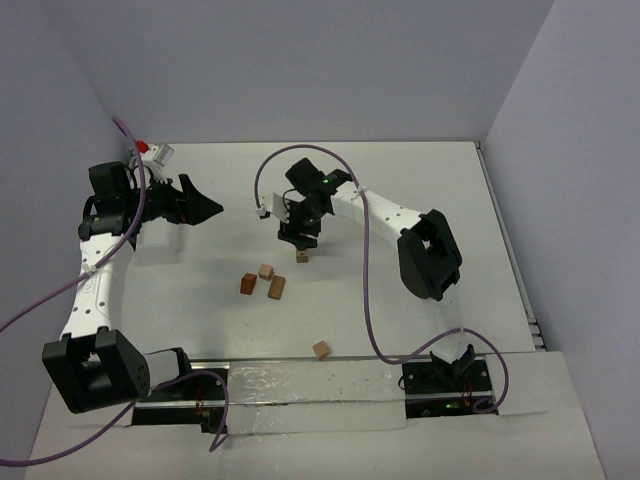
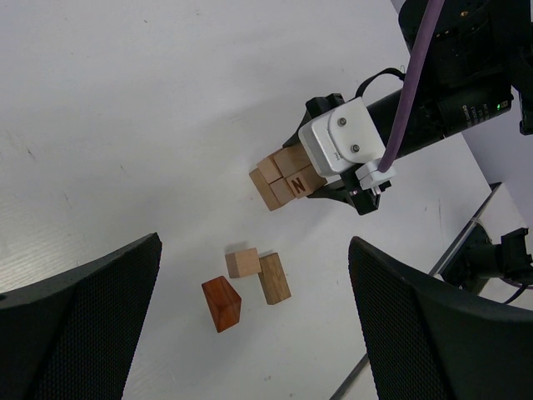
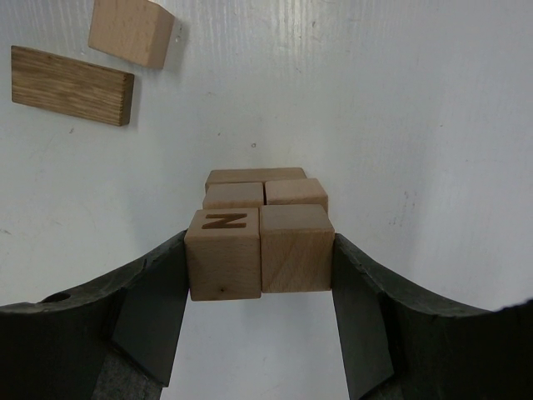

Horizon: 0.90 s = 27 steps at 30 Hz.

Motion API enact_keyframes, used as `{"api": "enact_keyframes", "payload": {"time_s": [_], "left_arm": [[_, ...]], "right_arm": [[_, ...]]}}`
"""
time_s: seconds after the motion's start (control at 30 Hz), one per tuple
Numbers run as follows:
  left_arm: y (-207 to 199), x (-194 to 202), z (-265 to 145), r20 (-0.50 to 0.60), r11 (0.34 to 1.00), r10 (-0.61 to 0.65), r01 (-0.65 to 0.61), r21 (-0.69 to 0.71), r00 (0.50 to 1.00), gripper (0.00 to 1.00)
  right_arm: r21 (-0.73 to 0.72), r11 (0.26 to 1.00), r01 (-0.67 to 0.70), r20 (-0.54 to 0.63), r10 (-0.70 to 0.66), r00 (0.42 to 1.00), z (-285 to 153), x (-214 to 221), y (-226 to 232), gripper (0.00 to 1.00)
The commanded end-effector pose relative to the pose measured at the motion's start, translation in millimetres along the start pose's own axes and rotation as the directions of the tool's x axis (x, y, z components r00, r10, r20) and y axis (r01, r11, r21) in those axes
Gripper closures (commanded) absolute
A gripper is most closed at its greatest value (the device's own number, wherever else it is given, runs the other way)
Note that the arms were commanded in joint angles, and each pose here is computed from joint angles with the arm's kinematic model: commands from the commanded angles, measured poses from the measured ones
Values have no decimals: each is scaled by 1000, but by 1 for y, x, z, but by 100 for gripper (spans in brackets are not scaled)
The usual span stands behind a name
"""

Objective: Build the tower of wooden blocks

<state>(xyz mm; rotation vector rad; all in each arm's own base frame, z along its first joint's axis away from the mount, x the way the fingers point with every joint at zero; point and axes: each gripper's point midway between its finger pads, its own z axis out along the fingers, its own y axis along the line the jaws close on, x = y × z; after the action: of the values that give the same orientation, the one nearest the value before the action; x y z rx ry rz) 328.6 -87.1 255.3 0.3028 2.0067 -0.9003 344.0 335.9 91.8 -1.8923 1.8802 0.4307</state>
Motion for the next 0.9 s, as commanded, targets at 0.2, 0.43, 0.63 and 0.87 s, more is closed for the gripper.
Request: {"api": "enact_keyframes", "payload": {"time_s": [0.2, 0.43, 0.63, 0.87], "left_arm": [[-1, -8, -1, 22, 999, 31, -31, 17, 999, 1], [0, -7, 0, 19, 999, 31, -32, 17, 999, 1], [-1, -6, 0, 20, 999, 33, -33, 18, 999, 1], [0, -6, 0, 17, 999, 32, -32, 18, 999, 1]], "right_arm": [[29, 999, 21, 35, -22, 999, 2, -16, -9, 28], [27, 999, 24, 36, -25, 999, 4, -17, -9, 26], [26, 999, 23, 37, -24, 999, 5, -17, -8, 23], [26, 999, 26, 42, -27, 999, 3, -19, -6, 0]]}}
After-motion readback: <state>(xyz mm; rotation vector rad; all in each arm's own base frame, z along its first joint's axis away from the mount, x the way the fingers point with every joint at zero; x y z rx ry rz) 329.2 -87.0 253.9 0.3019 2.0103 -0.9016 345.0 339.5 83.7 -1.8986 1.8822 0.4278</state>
